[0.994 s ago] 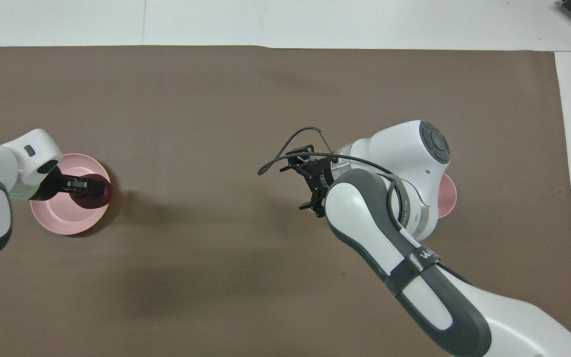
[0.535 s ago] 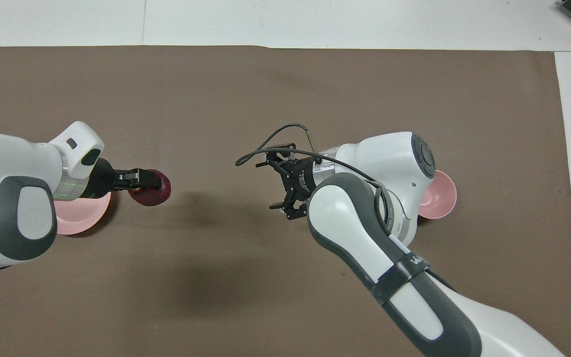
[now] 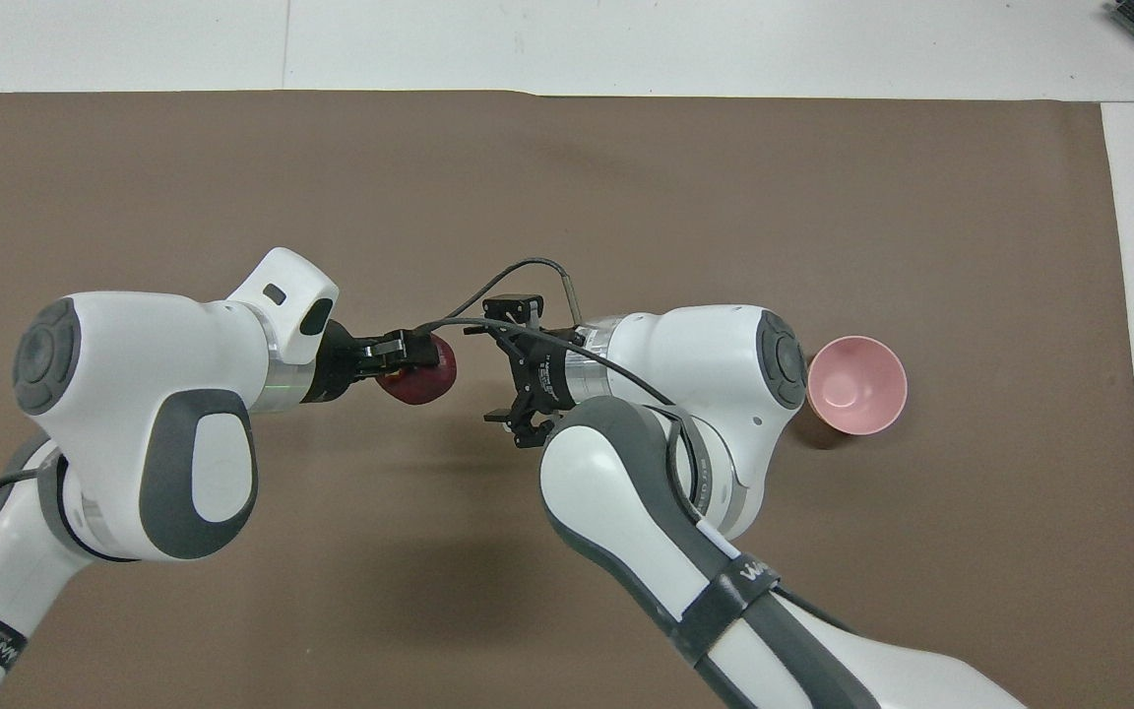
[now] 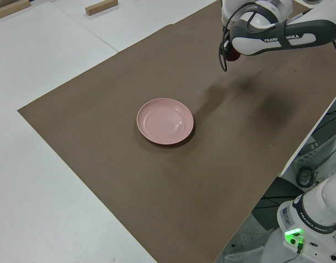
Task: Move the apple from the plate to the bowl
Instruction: 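Close the right gripper on the apple held by the left gripper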
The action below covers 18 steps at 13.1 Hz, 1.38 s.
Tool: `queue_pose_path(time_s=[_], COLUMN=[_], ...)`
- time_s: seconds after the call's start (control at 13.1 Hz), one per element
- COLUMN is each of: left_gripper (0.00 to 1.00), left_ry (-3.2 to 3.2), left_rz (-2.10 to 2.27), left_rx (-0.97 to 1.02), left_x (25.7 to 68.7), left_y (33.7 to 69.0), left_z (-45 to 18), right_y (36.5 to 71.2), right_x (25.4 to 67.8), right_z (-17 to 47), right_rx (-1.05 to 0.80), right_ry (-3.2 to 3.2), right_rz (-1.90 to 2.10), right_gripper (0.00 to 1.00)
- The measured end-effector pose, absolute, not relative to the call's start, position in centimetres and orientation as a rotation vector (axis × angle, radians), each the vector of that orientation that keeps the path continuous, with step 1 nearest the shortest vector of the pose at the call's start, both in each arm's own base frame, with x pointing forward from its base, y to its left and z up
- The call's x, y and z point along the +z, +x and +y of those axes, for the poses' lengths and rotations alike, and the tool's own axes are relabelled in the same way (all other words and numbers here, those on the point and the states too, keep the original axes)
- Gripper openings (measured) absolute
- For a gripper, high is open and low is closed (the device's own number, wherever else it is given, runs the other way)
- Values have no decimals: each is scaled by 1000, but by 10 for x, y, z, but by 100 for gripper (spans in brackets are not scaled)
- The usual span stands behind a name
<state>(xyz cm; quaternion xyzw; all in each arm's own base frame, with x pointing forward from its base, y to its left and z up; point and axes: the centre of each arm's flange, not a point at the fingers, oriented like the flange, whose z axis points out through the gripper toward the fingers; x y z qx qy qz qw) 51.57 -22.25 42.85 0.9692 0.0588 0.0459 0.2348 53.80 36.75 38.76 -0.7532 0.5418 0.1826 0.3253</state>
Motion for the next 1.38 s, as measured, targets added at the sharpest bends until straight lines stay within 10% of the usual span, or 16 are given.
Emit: queue_pose_path(time_s=[0.92,1.38], left_gripper=[62,62], left_ry=[2598,2592], left_rz=[250,264], left_rx=[137,132], left_x=[435,434], left_y=[500,500], left_z=[-266,-266], right_y=[542,543], right_x=[379,381], right_z=[360,358], right_rx=[510,512], right_ry=[-1928,-1925], right_rz=[1479,1477], right_gripper=[100,70])
